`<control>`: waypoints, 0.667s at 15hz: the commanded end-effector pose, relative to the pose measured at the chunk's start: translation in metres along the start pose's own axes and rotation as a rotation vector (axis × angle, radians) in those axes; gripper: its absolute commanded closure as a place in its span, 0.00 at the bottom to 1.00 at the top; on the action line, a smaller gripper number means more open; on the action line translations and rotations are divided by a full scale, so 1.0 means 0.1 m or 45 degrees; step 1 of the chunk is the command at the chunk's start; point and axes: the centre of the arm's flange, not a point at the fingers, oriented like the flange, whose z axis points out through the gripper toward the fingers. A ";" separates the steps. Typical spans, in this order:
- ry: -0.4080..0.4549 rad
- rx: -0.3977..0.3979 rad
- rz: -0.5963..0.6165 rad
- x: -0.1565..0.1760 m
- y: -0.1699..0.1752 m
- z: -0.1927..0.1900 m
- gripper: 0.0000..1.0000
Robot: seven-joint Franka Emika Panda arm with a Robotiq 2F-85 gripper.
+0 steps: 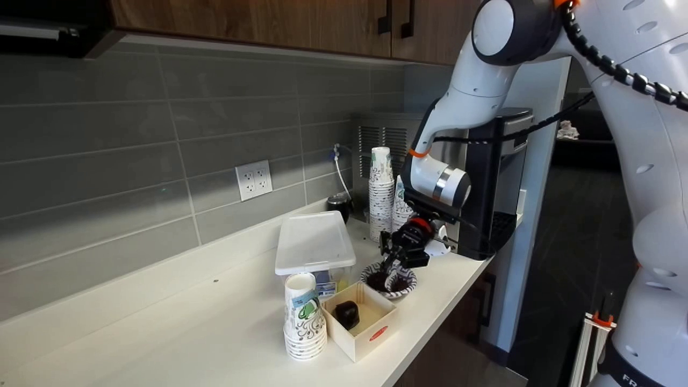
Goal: Use the cake slicer to stir in the bowl
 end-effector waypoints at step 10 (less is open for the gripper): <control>0.206 0.162 -0.056 -0.04 0.10 -0.36 0.99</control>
